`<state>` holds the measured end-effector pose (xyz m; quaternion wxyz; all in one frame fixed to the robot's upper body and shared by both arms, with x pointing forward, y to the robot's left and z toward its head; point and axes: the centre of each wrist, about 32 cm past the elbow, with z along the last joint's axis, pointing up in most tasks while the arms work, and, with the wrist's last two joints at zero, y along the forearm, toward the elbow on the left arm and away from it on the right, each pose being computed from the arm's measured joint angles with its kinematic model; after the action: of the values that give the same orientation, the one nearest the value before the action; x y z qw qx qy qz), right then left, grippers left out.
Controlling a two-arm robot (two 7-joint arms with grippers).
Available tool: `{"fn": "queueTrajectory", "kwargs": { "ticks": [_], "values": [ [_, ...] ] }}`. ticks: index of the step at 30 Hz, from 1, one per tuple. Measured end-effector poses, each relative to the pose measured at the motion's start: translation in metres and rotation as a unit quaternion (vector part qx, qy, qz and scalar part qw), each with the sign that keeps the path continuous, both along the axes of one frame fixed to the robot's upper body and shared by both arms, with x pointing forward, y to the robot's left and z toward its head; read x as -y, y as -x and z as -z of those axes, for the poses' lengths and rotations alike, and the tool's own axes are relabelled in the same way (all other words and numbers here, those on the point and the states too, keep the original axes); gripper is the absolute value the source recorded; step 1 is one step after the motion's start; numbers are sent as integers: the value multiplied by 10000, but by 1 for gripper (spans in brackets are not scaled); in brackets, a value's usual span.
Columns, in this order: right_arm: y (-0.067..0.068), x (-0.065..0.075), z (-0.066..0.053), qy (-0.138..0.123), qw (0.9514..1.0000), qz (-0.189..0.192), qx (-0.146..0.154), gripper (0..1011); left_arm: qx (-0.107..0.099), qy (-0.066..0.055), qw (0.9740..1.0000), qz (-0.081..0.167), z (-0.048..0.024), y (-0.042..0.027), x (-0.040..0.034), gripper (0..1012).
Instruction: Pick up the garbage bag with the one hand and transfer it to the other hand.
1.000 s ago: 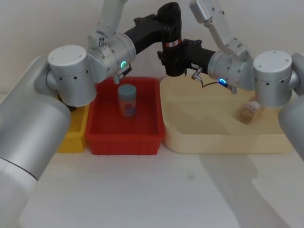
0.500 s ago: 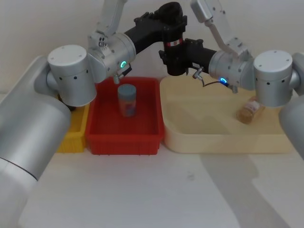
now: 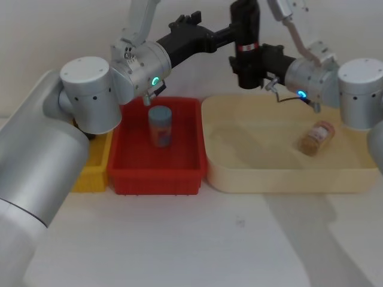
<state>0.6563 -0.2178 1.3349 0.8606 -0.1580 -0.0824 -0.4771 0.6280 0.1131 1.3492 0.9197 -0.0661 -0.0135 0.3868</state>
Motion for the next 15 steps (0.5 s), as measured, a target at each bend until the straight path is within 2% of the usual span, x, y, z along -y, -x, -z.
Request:
{"fn": "queueTrajectory", "kwargs": {
  "ticks": [7, 15],
  "values": [
    [-43, 260, -8, -48, 9987, 496, -120, 547, 1, 0, 10000, 0, 0, 0, 0, 1000],
    [-43, 427, -29, -103, 9966, 800, -195, 547, 0, 0, 10000, 0, 0, 0, 0, 1000]
  ]
}}
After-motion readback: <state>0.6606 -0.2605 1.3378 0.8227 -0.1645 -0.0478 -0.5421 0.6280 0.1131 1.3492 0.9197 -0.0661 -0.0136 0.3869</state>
